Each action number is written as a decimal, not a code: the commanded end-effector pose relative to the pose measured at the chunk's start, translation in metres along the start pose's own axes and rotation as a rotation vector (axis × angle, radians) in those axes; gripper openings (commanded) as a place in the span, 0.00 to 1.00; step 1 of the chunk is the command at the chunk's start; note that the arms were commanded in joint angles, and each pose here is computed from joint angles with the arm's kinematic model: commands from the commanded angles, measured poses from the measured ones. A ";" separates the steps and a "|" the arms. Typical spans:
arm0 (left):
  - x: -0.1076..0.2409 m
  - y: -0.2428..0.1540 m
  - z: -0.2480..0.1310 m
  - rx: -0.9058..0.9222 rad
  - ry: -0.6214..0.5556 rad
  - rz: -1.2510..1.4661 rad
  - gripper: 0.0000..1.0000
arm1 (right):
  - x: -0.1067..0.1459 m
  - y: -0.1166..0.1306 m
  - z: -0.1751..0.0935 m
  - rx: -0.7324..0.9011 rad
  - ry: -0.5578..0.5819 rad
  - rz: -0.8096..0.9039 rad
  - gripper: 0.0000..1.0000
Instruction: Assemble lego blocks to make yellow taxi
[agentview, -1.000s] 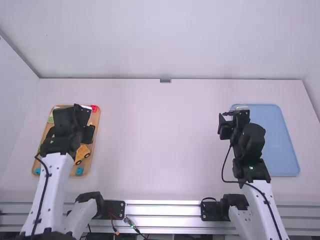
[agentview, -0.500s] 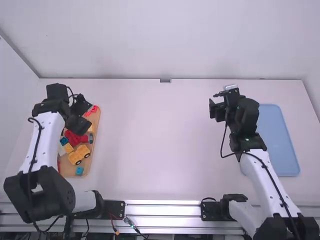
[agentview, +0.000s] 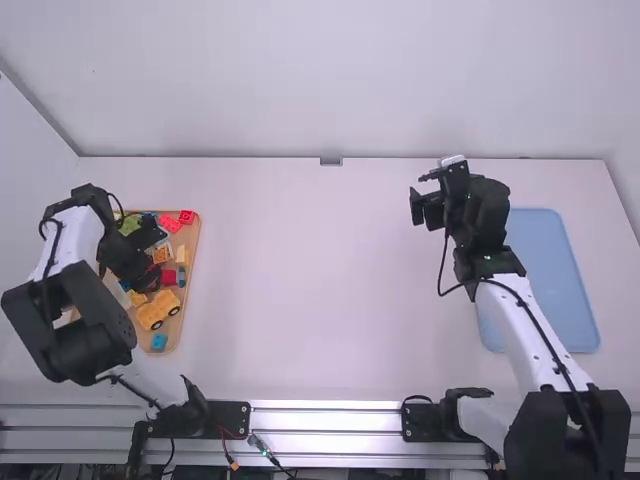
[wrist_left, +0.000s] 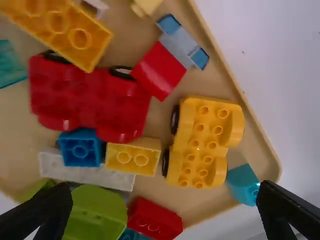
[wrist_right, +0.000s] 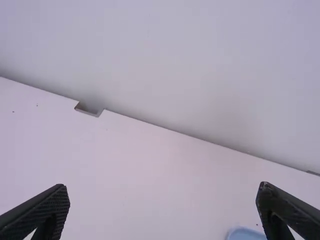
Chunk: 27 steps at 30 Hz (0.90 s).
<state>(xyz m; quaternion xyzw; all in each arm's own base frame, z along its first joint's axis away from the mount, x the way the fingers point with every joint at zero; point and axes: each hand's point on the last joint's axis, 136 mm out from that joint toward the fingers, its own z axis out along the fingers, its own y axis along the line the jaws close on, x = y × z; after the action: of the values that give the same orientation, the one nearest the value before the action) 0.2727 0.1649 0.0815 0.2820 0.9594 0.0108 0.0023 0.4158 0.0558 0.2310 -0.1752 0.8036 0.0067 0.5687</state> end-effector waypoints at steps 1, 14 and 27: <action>0.004 -0.015 0.014 0.047 0.017 0.103 0.99 | -0.022 0.006 0.000 -0.019 -0.048 -0.017 0.99; 0.011 -0.031 0.056 0.060 0.014 0.090 0.99 | -0.038 0.022 0.000 -0.045 -0.107 -0.038 0.99; 0.010 -0.045 0.078 0.076 -0.023 0.101 1.00 | -0.037 0.022 0.000 -0.048 -0.100 -0.037 0.99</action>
<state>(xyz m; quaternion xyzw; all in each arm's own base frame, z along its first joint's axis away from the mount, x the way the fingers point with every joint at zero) 0.2447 0.1419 0.0064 0.3209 0.9471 -0.0113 -0.0015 0.4163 0.0845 0.2471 -0.2029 0.7788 0.0228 0.5931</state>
